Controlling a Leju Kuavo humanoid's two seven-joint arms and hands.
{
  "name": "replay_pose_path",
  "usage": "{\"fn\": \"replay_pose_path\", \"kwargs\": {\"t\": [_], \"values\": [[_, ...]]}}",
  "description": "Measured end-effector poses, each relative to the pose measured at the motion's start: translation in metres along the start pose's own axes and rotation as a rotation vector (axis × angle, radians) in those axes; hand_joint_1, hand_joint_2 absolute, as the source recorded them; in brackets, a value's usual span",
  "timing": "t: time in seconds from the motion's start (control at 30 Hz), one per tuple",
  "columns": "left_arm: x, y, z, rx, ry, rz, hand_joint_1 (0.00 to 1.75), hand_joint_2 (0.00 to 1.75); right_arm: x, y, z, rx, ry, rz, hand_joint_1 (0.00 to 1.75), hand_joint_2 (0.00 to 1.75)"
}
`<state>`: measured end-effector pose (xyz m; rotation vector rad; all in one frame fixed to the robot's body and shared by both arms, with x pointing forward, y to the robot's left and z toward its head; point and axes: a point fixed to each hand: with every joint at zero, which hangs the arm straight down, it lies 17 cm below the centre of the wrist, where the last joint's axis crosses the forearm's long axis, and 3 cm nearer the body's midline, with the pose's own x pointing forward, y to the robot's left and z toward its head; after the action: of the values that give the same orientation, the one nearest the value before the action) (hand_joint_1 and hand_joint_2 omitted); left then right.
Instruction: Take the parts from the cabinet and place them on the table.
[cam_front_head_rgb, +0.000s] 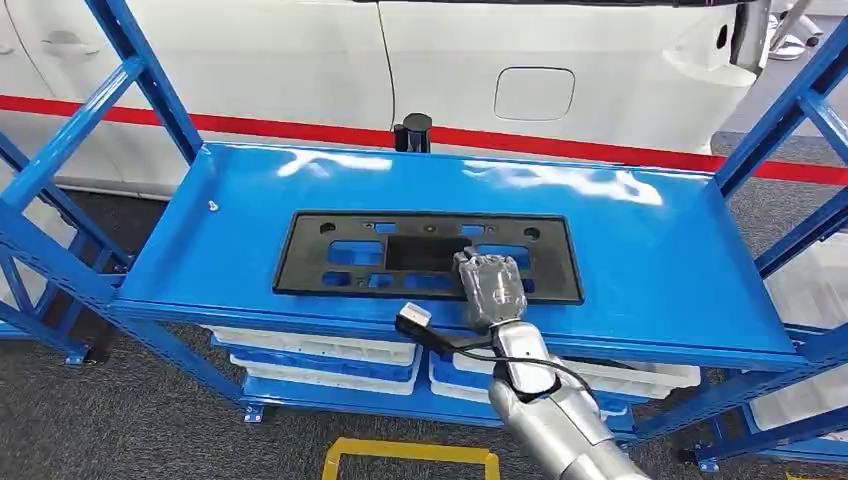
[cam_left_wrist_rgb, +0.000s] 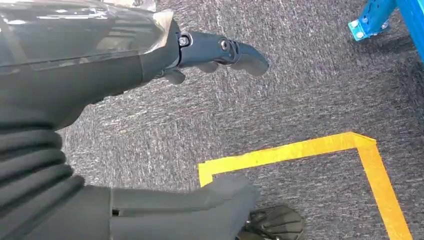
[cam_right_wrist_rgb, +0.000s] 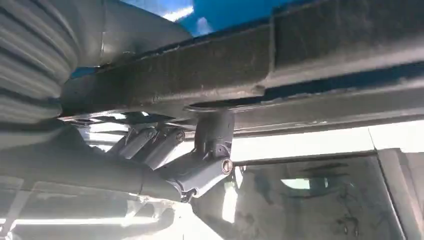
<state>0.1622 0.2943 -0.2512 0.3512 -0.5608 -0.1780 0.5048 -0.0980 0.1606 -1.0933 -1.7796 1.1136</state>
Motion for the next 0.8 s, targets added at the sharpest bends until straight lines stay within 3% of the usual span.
{"fn": "replay_pose_path", "kwargs": {"t": [0.27, 0.47, 0.57, 0.73, 0.8], "values": [[-0.005, 0.0, 0.001, 0.001, 0.013, 0.007, 0.0, 1.75, 0.01, -0.078, -0.007, -0.232, -0.053, -0.042, 1.71, 1.75], [-0.006, 0.001, 0.001, 0.001, 0.016, 0.009, 0.0, 1.75, 0.011, -0.157, -0.005, -0.464, -0.097, -0.053, 1.71, 1.75], [-0.006, 0.001, 0.001, 0.003, 0.017, 0.012, 0.0, 1.75, 0.006, -0.184, 0.0, -0.525, -0.11, -0.212, 1.71, 1.75], [-0.008, 0.002, 0.002, 0.011, 0.02, 0.041, 0.0, 1.75, 0.009, -0.203, 0.015, -0.435, -0.222, -1.006, 1.71, 1.75], [-0.01, 0.003, 0.002, 0.012, 0.021, 0.049, 0.0, 1.75, 0.014, -0.207, 0.025, -0.398, -0.26, -1.198, 1.71, 1.75]]}}
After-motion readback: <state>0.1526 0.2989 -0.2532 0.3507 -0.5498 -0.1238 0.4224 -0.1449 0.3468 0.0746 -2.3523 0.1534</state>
